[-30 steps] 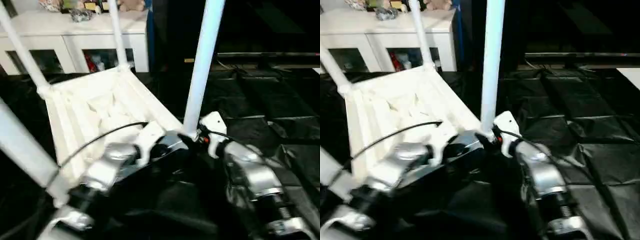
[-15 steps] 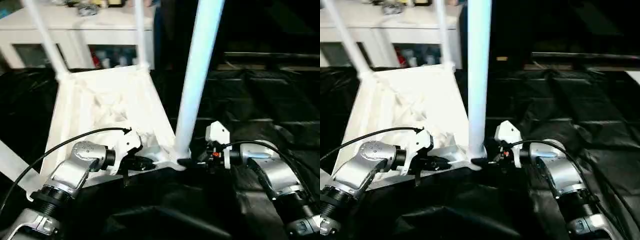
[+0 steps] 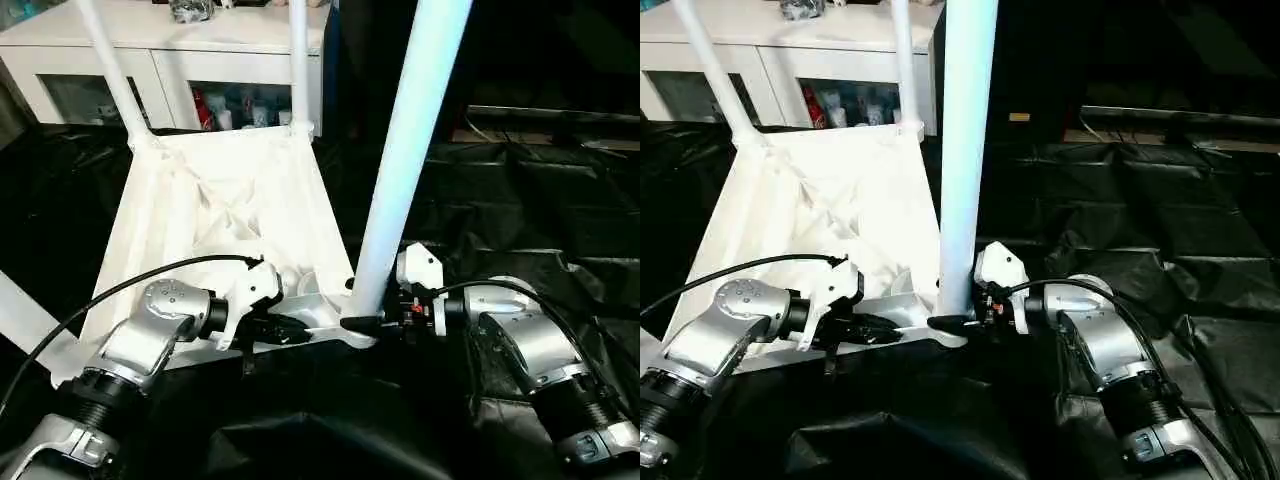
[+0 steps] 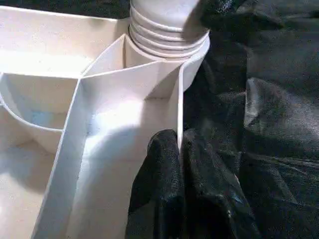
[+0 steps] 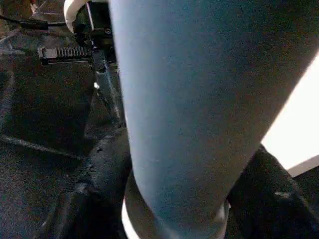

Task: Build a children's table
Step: Rotate leg to tighten

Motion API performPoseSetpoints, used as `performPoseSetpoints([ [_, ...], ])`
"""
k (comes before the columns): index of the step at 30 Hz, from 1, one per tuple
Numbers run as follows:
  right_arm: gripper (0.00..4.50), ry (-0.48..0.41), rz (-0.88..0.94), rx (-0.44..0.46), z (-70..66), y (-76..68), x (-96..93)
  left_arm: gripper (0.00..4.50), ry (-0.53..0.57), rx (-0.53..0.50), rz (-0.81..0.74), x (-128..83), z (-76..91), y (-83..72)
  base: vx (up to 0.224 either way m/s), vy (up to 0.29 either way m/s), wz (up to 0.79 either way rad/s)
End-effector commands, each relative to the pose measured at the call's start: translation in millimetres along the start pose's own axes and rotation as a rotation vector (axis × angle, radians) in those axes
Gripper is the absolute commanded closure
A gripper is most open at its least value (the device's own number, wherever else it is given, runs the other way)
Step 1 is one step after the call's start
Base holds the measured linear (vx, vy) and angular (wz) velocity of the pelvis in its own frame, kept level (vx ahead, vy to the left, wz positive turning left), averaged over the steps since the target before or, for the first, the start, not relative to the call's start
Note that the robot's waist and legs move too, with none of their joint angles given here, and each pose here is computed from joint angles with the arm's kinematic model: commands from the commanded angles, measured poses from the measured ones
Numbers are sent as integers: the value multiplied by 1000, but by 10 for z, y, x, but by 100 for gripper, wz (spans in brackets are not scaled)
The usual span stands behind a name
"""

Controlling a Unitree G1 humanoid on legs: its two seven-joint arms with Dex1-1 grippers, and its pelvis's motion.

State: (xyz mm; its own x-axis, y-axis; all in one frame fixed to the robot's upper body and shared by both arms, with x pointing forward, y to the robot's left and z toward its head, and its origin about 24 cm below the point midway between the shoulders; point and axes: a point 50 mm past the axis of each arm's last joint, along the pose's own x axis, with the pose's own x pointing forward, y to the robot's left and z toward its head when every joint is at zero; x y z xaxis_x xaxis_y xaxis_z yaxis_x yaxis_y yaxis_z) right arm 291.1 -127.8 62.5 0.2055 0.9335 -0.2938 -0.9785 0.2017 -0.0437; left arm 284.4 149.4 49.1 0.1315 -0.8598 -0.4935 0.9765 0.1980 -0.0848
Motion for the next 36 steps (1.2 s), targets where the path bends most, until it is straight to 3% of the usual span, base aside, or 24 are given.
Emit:
performPoseSetpoints([
  [1, 213, 15, 50, 21, -77, 107, 57, 450, -27, 27, 36, -31, 55, 30, 0, 0, 0],
  [7, 241, 18, -24, 42, -142, 133, 87, 450, -39, 25, 133, -11, 77, 99, 0, 0, 0],
  [11, 245, 7, -335, 107, -236, 51, 191, 450, -86, -49, 367, 85, 193, 245, 0, 0, 0],
  [13, 246, 4, -397, 141, -256, 57, 233, 450, -101, -73, 429, 133, 235, 268, 0, 0, 0],
  [14, 246, -3, -466, 197, -268, 95, 320, 450, -131, -114, 491, 239, 304, 263, 0, 0, 0],
  [18, 246, 6, -550, 259, -232, 150, 539, 450, -189, -157, 544, 499, 444, 187, 0, 0, 0],
  [22, 246, -36, -494, 235, -108, 228, 743, 450, -206, -127, 454, 739, 531, 42, 0, 0, 0],
  [23, 212, -43, -492, 238, -94, 232, 753, 450, -203, -122, 444, 754, 535, 28, 0, 0, 0],
  [24, 178, -43, -492, 238, -94, 232, 753, 450, -203, -122, 444, 754, 535, 28, 0, 0, 0],
  [29, 132, -78, -399, 185, -14, 150, 567, 450, -154, -73, 319, 612, 435, -18, 0, 0, 0],
  [36, 132, -26, -119, 85, -25, 126, 205, 450, -82, 24, 178, 210, 232, -14, 0, 0, 0],
])
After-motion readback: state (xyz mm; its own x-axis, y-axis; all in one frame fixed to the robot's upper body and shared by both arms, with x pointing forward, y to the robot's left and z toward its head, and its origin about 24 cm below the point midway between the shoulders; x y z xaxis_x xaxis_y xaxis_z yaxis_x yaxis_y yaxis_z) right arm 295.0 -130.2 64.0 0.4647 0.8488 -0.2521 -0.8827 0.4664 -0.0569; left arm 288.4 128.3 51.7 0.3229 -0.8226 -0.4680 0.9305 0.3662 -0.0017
